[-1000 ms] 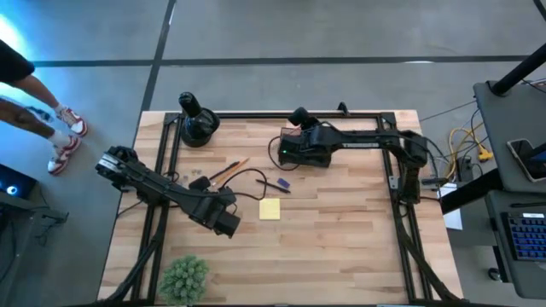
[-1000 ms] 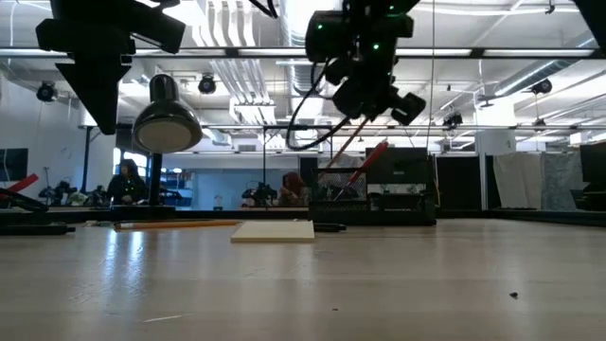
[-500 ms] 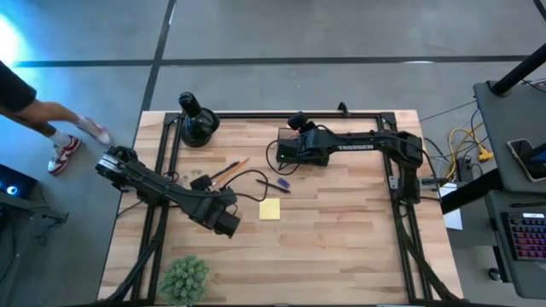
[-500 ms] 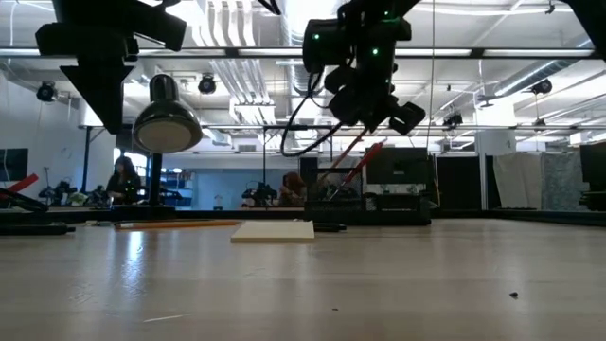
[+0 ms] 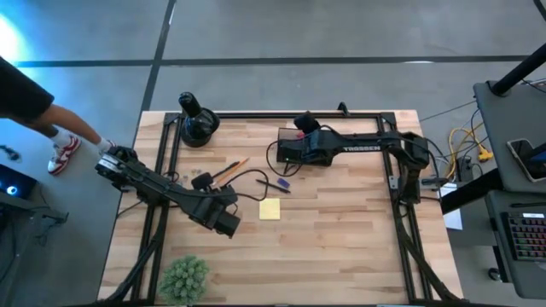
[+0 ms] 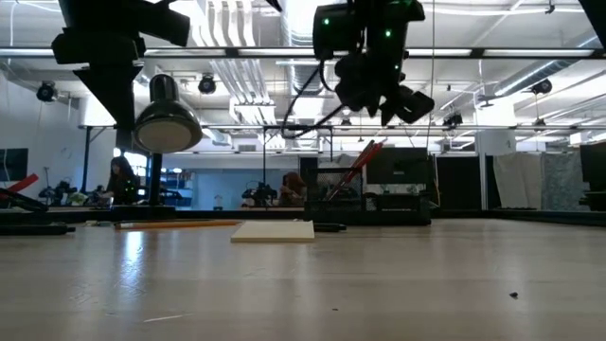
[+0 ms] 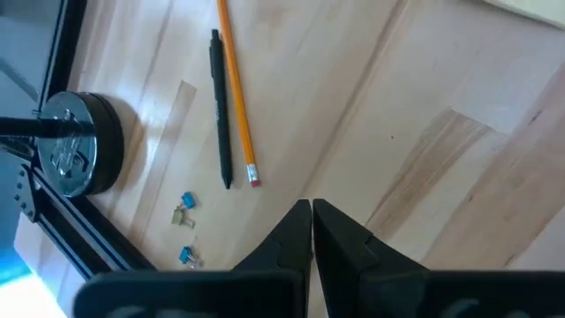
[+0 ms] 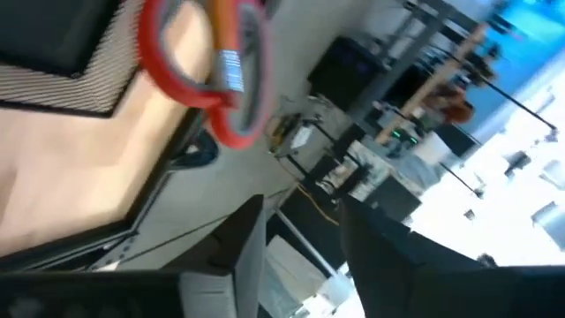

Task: Pick and place office supplies into organizer
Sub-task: Put the sticky note into the desk organizer

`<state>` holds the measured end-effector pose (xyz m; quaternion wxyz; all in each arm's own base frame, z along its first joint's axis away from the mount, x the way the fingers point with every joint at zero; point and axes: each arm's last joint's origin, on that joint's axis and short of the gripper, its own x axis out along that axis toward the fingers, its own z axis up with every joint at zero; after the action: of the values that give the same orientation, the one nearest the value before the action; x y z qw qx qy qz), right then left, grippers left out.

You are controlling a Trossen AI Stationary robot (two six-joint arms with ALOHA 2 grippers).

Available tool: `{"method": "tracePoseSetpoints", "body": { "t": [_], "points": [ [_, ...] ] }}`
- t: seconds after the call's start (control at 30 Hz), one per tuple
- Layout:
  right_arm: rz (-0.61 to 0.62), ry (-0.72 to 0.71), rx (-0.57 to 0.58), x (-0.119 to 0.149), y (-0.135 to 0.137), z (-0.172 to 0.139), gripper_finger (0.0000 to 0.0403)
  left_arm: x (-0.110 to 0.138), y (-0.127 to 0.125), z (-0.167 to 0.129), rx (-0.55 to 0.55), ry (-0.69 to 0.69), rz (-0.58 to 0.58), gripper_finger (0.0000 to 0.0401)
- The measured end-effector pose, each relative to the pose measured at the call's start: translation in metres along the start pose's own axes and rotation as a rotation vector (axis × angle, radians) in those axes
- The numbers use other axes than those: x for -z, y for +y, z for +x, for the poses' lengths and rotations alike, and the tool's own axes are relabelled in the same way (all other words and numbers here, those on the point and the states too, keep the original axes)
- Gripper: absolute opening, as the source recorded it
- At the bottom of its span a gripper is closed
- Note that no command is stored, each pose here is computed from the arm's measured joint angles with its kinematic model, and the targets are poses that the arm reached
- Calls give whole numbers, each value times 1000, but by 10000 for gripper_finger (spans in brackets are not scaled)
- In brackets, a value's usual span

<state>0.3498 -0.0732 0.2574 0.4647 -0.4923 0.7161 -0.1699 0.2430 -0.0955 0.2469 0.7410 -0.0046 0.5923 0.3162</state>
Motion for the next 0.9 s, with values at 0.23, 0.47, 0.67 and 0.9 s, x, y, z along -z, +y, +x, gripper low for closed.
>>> {"method": "tracePoseSetpoints", "body": {
  "t": [0.23, 0.47, 0.67, 0.9],
  "points": [
    [396, -164, -99, 27, -11, -29, 159, -9, -10, 0, 119, -58, 29, 0],
    [1146, -377, -835, 61, -9, -59, 155, -23, -7, 3, 221, -57, 10, 0],
    [1193, -379, -936, 49, 24, -80, 154, -42, 5, -2, 364, -151, 5, 0],
    [1286, -387, -1131, 6, 82, -91, 145, -33, 18, 9, 625, -302, -99, 0]
  ]
}}
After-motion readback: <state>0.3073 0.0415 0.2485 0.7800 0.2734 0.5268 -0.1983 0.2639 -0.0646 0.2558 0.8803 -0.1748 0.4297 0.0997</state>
